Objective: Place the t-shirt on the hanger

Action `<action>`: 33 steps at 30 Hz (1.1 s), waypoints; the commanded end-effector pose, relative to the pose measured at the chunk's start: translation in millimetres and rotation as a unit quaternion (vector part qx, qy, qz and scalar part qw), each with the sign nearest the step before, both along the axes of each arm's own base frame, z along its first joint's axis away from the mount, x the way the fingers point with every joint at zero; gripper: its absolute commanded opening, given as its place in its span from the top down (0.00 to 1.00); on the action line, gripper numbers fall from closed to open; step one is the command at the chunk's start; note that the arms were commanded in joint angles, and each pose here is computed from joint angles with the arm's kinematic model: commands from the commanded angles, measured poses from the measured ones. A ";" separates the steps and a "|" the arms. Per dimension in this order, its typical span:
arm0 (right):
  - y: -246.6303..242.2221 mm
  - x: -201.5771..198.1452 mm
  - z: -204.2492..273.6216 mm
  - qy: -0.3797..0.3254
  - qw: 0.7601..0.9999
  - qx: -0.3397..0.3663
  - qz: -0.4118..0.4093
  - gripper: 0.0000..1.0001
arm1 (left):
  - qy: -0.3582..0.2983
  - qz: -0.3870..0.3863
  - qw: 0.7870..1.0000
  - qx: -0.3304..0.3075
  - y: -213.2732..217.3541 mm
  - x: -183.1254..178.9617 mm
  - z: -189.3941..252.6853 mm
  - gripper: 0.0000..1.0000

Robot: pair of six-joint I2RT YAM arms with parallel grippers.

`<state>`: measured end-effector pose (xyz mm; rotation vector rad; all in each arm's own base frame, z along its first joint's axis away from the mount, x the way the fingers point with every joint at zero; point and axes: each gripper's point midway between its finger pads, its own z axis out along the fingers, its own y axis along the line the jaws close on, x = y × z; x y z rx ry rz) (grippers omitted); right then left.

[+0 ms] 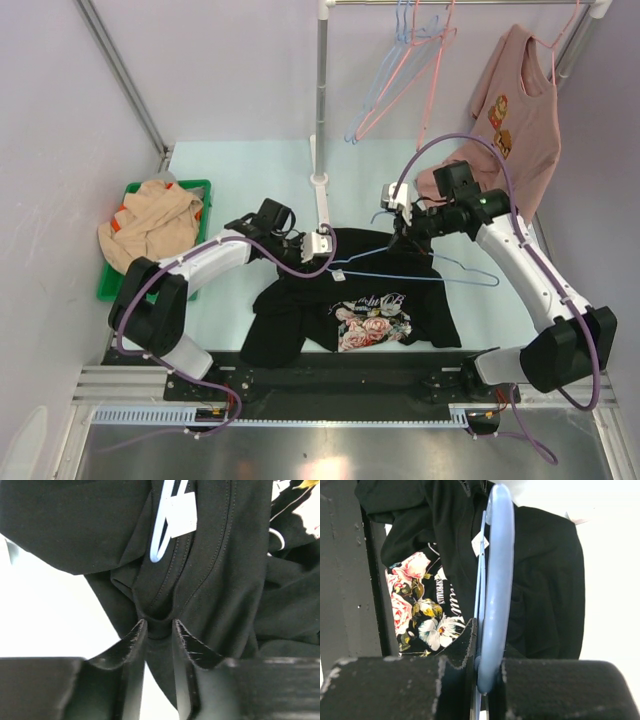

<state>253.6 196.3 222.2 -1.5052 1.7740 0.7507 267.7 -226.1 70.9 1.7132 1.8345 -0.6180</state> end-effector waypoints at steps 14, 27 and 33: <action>19.5 11.1 0.7 -0.007 0.998 0.023 0.052 1.00 | -0.088 -0.076 0.993 -0.021 -9.1 -7.5 29.8 1.00; 53.6 1.7 2.8 0.013 0.995 0.052 0.089 1.00 | -0.133 -0.116 0.983 -0.047 -22.2 -26.4 72.5 1.00; 78.4 -3.5 3.5 0.024 0.991 0.071 0.109 1.00 | -0.150 -0.124 0.979 -0.065 -25.6 -41.0 93.9 1.00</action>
